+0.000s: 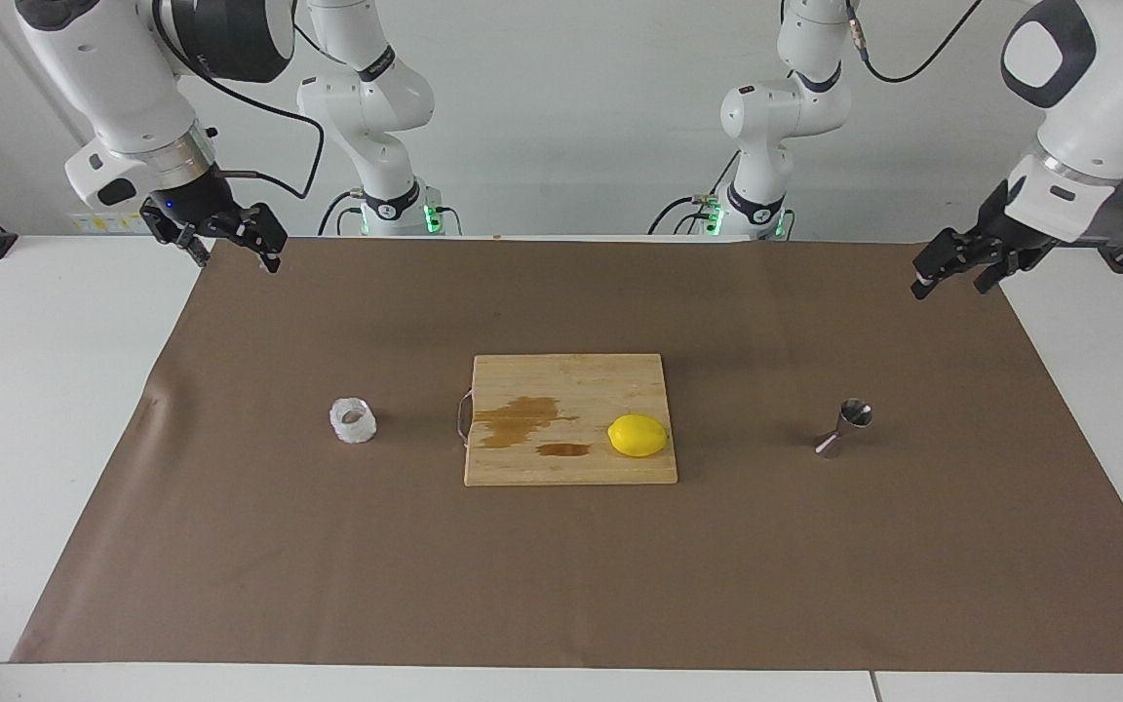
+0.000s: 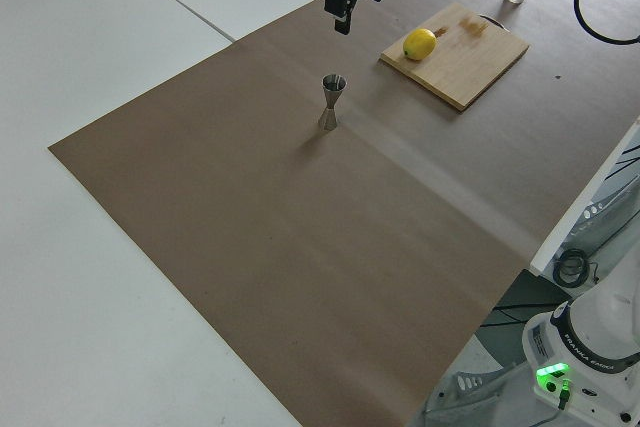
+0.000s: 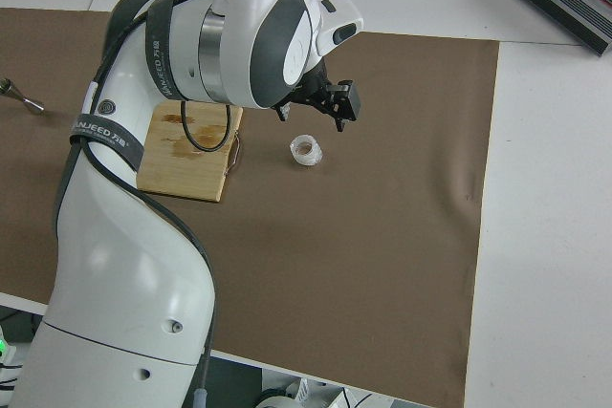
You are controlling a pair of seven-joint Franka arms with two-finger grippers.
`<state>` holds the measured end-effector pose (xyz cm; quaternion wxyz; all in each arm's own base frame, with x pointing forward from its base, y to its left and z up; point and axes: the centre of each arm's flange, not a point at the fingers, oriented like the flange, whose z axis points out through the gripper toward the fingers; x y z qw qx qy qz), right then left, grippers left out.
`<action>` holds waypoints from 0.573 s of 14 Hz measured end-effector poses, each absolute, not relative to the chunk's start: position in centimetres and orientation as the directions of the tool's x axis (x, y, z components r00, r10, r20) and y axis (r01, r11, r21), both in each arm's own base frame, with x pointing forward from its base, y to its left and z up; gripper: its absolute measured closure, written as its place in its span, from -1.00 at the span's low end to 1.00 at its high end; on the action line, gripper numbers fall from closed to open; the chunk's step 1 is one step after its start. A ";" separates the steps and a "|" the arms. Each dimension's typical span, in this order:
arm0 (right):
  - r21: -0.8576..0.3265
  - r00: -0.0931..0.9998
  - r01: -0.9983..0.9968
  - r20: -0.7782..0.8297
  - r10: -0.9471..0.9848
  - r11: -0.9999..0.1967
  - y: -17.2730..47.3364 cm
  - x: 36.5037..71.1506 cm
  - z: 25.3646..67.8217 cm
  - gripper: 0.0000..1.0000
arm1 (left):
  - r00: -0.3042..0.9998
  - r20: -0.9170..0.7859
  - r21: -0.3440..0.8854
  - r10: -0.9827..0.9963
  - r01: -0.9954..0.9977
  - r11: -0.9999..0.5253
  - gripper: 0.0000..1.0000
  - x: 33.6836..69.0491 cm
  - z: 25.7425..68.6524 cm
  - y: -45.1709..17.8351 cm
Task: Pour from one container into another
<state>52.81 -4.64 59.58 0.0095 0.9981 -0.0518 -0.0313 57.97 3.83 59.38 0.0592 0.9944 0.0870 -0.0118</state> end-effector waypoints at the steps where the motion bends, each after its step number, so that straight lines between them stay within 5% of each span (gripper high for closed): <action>1: 0.022 0.993 -0.103 -0.062 -0.104 -0.994 -4.6 52.8 59.6 -1.00 | 0.972 -0.048 0.136 0.232 0.236 -0.962 -1.00 59.1 58.5 4.9; 8: 0.022 0.993 -0.103 -0.062 -0.104 -0.994 -4.6 52.8 59.6 -1.00 | 0.752 -0.186 0.263 0.633 0.659 -0.705 -1.00 63.6 53.1 9.2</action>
